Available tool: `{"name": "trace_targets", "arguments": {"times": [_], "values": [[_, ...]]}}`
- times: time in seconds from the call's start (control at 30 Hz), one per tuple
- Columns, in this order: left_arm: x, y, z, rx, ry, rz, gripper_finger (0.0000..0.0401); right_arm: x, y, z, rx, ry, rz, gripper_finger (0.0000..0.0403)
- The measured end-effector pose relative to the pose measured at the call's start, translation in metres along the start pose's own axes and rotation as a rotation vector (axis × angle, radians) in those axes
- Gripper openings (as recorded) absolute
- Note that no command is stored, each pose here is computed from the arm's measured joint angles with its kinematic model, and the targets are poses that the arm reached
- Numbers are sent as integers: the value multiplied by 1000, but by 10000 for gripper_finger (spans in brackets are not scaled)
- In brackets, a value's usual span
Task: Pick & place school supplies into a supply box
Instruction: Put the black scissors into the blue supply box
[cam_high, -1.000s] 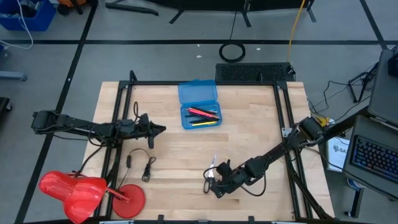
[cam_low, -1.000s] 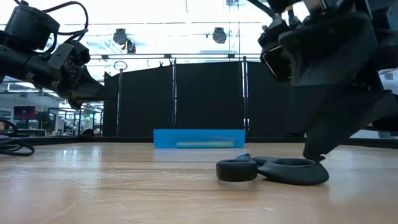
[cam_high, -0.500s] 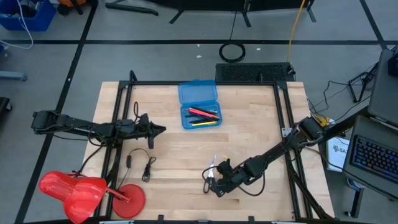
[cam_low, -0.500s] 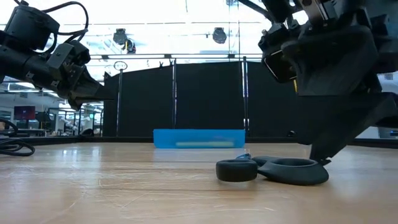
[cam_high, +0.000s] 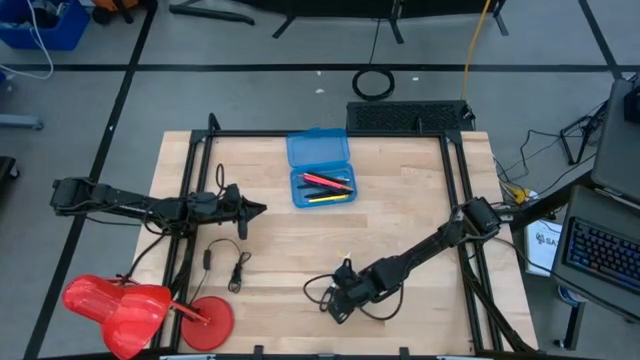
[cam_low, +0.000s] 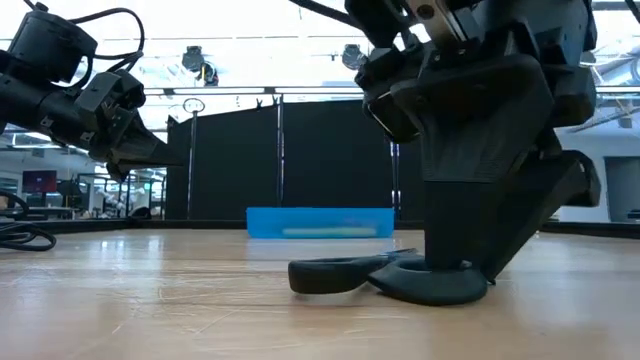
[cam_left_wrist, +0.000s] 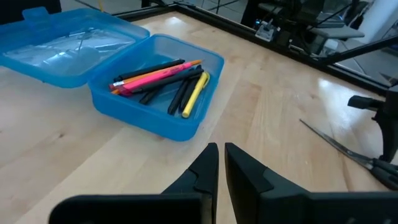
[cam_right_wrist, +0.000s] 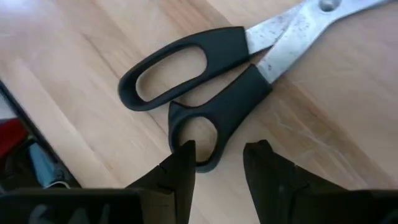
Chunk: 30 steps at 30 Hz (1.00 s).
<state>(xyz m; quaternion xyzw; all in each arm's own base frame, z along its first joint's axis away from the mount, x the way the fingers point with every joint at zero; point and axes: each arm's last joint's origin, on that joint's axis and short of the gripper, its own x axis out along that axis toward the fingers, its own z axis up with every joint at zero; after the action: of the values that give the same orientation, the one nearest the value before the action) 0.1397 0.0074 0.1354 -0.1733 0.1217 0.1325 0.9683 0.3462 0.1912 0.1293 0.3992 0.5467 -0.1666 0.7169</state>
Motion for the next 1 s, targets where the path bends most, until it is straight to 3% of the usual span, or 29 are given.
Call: {"name": "trace_targets", "arguments": {"times": [0.17, 0.43, 0.7, 1.0], "values": [[0, 0, 0, -12, -1, 0, 31, 0, -6, 0, 27, 13, -68, 122], [0, 0, 0, -12, -1, 0, 31, 0, -16, 1, 38, 28, -156, 76], [0, 0, 0, -14, -1, 0, 31, -7, -33, -3, 35, 67, -338, 60], [0, 0, 0, -15, -2, 1, 31, -4, -34, 9, -55, 63, -286, 59]]}}
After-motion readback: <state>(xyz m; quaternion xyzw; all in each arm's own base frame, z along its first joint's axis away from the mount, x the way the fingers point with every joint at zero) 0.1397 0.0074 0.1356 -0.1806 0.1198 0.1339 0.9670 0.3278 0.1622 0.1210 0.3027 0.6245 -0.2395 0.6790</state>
